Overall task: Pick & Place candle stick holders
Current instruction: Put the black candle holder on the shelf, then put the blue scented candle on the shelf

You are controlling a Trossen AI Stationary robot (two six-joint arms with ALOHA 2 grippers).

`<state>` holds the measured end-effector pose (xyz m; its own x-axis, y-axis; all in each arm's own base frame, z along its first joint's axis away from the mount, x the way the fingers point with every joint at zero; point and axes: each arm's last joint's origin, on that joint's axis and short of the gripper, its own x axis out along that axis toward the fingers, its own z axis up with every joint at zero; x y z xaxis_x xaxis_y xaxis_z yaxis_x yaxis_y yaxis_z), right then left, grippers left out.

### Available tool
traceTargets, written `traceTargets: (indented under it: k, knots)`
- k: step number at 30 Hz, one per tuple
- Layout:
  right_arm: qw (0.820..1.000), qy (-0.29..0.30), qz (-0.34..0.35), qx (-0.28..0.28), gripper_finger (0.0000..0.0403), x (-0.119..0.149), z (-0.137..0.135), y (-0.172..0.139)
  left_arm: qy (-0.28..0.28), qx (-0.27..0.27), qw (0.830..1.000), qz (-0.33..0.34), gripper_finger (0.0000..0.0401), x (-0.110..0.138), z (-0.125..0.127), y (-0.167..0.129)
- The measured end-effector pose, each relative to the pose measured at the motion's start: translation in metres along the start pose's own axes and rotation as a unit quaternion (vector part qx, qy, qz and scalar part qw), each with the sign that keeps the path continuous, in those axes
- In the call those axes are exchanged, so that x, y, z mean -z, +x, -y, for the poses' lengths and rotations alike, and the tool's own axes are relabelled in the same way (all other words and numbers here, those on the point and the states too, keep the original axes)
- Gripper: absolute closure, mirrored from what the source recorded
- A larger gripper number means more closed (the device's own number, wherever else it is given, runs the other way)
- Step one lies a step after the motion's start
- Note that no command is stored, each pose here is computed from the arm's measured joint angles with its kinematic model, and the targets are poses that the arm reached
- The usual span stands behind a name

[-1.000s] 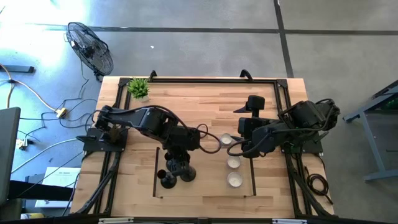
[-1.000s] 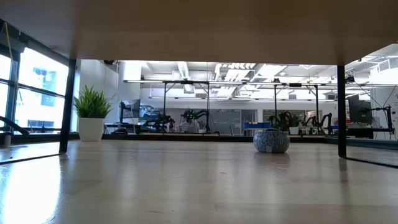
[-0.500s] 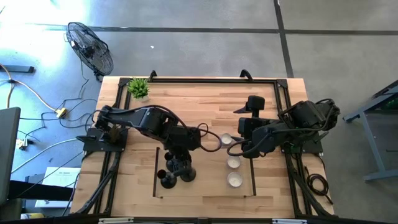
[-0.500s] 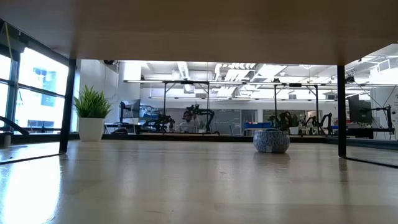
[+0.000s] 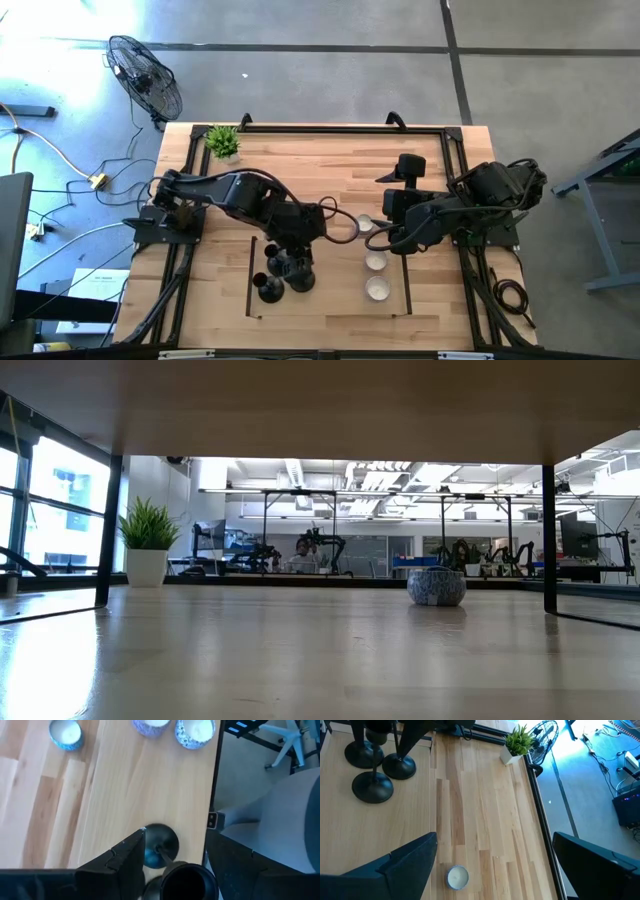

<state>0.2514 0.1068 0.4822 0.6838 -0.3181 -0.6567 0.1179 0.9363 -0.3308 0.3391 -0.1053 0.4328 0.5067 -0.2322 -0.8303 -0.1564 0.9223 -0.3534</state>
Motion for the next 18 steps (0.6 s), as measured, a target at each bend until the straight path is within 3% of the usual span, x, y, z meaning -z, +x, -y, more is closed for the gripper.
traceTargets:
  k: [13, 18]
  knots:
    - [1.000, -0.005, 0.001, 0.003, 0.0013, 0.000, 0.000, 0.000, 0.058, 0.030, 0.996, 0.058, 0.0197, -0.011, 0.007, -0.001]
    - [1.000, -0.005, 0.001, 0.004, 0.0013, 0.000, 0.000, 0.000, 0.090, 0.035, 0.989, 0.115, 0.0196, -0.020, 0.011, -0.003]
